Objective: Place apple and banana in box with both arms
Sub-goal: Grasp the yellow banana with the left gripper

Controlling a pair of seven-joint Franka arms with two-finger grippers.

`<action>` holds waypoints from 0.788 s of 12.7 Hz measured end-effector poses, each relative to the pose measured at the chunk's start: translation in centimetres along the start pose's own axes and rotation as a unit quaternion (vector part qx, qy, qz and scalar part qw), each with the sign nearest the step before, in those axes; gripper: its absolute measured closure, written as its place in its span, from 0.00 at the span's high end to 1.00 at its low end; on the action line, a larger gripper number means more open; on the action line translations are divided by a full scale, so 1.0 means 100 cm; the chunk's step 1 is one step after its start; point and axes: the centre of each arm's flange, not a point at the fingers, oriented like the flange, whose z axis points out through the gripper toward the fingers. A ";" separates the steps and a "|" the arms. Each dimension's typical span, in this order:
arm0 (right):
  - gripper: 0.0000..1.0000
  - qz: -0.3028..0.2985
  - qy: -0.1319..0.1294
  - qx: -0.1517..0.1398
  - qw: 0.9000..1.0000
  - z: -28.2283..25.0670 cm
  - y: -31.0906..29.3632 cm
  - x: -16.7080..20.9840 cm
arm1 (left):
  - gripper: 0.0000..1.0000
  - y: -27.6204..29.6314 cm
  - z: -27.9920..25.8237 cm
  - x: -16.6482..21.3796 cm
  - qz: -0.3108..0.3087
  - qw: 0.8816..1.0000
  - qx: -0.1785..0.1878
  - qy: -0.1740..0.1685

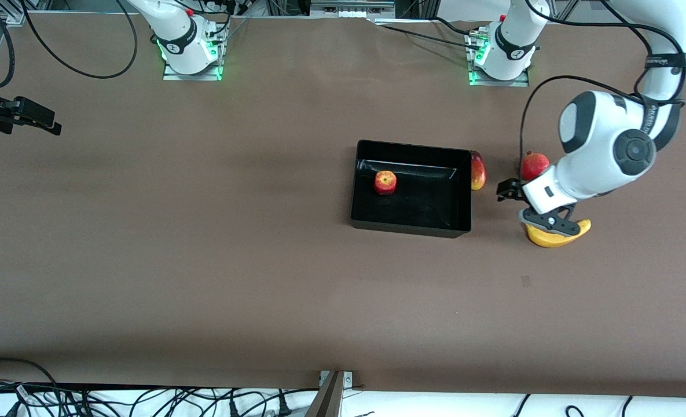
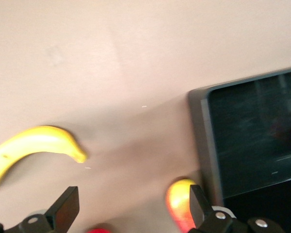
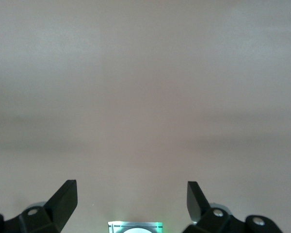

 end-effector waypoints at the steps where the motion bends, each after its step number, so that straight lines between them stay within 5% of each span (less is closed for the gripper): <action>1: 1.00 0.000 -0.001 0.000 1.000 0.000 0.000 0.000 | 1.00 -0.018 0.006 -0.002 0.040 0.999 0.017 0.003; 6: 1.00 0.011 -0.013 0.002 1.000 0.002 0.012 -0.003 | 1.00 -0.133 0.074 -0.031 0.237 0.971 0.034 0.019; 10: 1.00 0.011 -0.012 0.002 1.000 0.002 0.012 -0.003 | 1.00 -0.143 0.112 -0.026 0.324 0.944 0.063 0.021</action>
